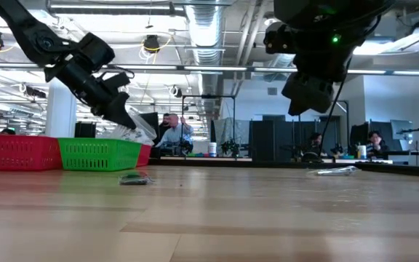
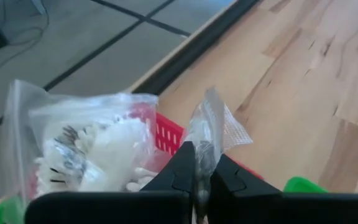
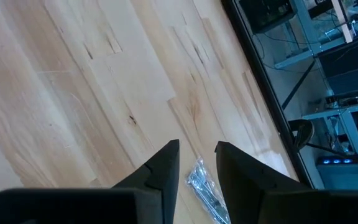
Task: Pick & Place Travel size toiletries
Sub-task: Put the white cotton pack into the top red bin, then put the silver nail cutter into the bottom red bin
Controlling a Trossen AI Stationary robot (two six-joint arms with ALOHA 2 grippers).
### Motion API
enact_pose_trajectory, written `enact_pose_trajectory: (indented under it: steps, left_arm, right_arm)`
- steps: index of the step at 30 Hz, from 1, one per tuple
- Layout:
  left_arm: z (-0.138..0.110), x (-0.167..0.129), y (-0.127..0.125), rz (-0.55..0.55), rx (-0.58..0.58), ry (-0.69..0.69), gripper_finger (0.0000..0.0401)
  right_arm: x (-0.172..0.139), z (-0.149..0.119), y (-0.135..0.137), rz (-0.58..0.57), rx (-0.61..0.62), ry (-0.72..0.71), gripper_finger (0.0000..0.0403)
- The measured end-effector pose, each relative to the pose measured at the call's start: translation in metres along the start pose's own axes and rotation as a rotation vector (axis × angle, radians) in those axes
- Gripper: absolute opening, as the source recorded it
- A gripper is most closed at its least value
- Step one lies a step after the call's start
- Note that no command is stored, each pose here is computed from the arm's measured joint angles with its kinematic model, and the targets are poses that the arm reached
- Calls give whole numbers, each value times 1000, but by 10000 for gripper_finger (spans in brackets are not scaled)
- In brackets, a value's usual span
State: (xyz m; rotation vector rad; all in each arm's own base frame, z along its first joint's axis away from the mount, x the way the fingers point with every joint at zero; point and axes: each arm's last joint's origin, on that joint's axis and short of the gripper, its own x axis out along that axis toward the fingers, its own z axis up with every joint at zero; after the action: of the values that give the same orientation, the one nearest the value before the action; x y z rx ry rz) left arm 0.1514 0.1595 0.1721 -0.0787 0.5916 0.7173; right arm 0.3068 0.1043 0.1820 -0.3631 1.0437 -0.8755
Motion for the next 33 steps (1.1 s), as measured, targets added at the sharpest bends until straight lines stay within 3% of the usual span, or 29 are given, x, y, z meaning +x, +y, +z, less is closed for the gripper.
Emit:
enact_pose_trajectory:
  steps: [10,23,28,33]
  left_arm:
    - [-2,3,5,71,-9,12,48]
    - [2,-2,6,122,-29,-9,164]
    - [12,-15,7,137,-51,-88,182]
    - [23,-31,-2,94,-69,-189,182]
  right_arm:
    - [2,1,-1,-8,13,0,97]
    - [6,3,-5,-28,19,8,98]
    - [8,-1,-13,-83,17,42,98]
    - [19,-8,-18,-118,-59,91,98]
